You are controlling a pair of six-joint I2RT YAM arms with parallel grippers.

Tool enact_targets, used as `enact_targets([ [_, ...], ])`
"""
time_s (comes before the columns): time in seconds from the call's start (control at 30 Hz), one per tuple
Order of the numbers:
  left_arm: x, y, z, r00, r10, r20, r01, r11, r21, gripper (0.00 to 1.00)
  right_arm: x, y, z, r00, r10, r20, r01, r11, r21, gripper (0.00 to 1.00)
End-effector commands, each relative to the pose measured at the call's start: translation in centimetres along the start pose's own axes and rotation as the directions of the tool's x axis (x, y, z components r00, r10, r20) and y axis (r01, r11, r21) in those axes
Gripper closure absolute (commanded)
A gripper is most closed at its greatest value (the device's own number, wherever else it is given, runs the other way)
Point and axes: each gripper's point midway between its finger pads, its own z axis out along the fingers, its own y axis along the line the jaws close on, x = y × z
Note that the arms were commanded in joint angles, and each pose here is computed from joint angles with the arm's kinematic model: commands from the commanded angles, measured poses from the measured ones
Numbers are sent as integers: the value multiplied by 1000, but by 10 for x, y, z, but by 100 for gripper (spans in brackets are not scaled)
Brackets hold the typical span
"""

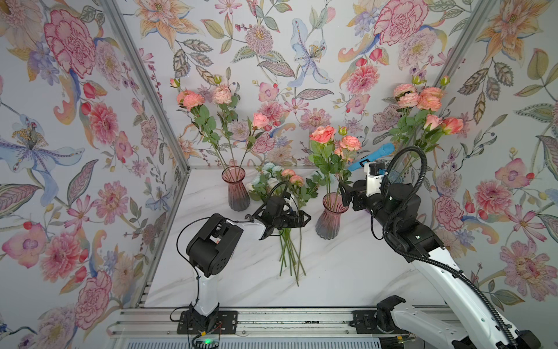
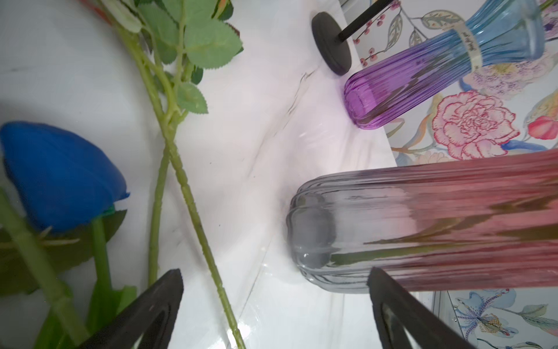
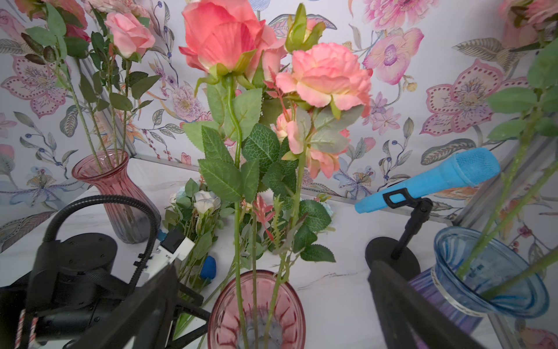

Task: Place the pink flowers into the vase
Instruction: Place the flower in the vase, then pick up the flower at the center of the board.

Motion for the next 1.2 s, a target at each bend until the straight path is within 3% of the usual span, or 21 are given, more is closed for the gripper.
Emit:
enact_targets([
  [0.0, 0, -4, 10, 998, -52, -26, 52, 999, 13, 5, 9, 20, -2, 999, -11, -40, 6, 993, -116, 1],
  [0.27, 8, 10, 27, 994, -92, -56, 92, 996, -5, 23, 34, 36, 4, 992, -28, -124, 5, 984, -179, 1],
  [0.87, 6, 52, 50, 991, -130, -37, 123, 982, -141, 34, 31, 38, 11, 992, -55, -112, 34, 982, -185, 1],
  [1.17, -1, 74, 48, 998, -22, -56, 5, 958, -286, 37, 37, 48, 14, 990, -51, -132, 22, 976, -218, 1],
])
